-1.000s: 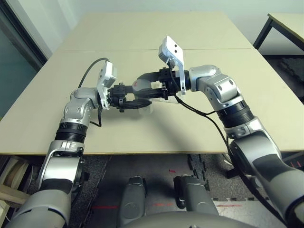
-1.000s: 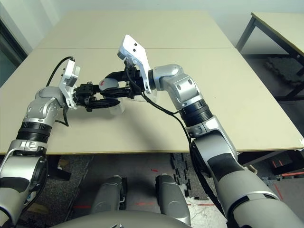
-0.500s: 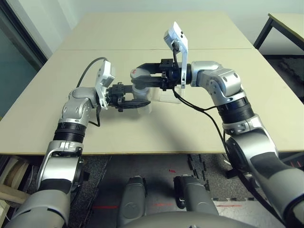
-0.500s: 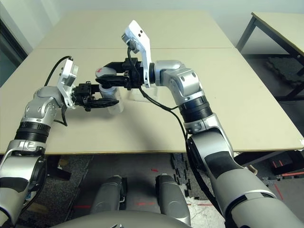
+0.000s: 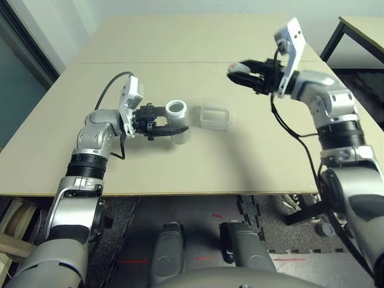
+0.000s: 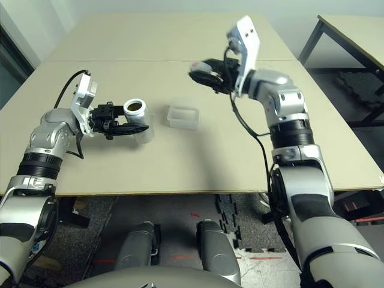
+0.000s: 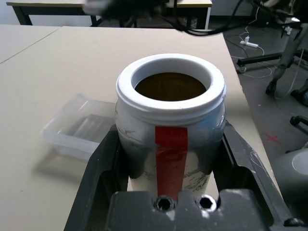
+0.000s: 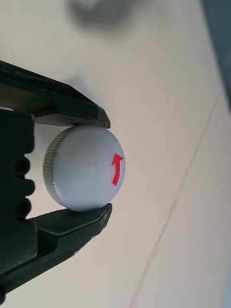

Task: Pour the medicine from the bottle into the box.

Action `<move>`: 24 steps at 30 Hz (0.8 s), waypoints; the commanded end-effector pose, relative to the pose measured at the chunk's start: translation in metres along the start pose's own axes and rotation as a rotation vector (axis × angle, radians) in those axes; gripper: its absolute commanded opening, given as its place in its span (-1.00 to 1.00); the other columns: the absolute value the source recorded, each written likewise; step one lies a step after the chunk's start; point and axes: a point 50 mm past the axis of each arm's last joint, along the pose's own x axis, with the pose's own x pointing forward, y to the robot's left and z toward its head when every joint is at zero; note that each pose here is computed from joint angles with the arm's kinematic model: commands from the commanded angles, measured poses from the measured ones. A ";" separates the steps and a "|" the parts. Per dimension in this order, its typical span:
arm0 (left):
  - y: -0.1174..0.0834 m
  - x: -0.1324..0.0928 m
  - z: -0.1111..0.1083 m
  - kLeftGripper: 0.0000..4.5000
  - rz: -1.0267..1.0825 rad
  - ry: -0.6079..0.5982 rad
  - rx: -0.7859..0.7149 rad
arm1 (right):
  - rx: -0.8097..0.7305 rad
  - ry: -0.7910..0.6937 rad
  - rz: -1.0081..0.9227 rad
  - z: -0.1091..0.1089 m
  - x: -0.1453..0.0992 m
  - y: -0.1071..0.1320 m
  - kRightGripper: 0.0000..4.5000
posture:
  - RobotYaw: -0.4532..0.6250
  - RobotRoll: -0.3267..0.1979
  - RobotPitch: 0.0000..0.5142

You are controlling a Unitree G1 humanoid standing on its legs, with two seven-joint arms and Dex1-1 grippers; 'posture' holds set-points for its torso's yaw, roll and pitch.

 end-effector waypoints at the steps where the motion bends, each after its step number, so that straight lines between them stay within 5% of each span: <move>1: 0.004 -0.005 0.003 0.13 0.020 0.010 0.015 | -0.001 0.045 -0.122 -0.025 -0.010 -0.014 0.15 | -0.21 0.25 -0.70; 10: 0.007 -0.008 0.006 0.13 0.045 0.008 0.035 | 0.055 0.158 -0.259 -0.084 -0.016 -0.021 0.15 | -0.18 0.25 -0.69; 23: 0.010 -0.008 0.011 0.13 0.060 0.015 0.068 | 0.034 0.211 -0.211 -0.094 -0.002 -0.012 0.15 | -0.18 0.25 -0.71; 24: 0.011 -0.007 0.012 0.13 0.061 0.016 0.074 | 0.034 0.227 -0.193 -0.096 -0.003 -0.011 0.27 | -0.18 0.25 -0.71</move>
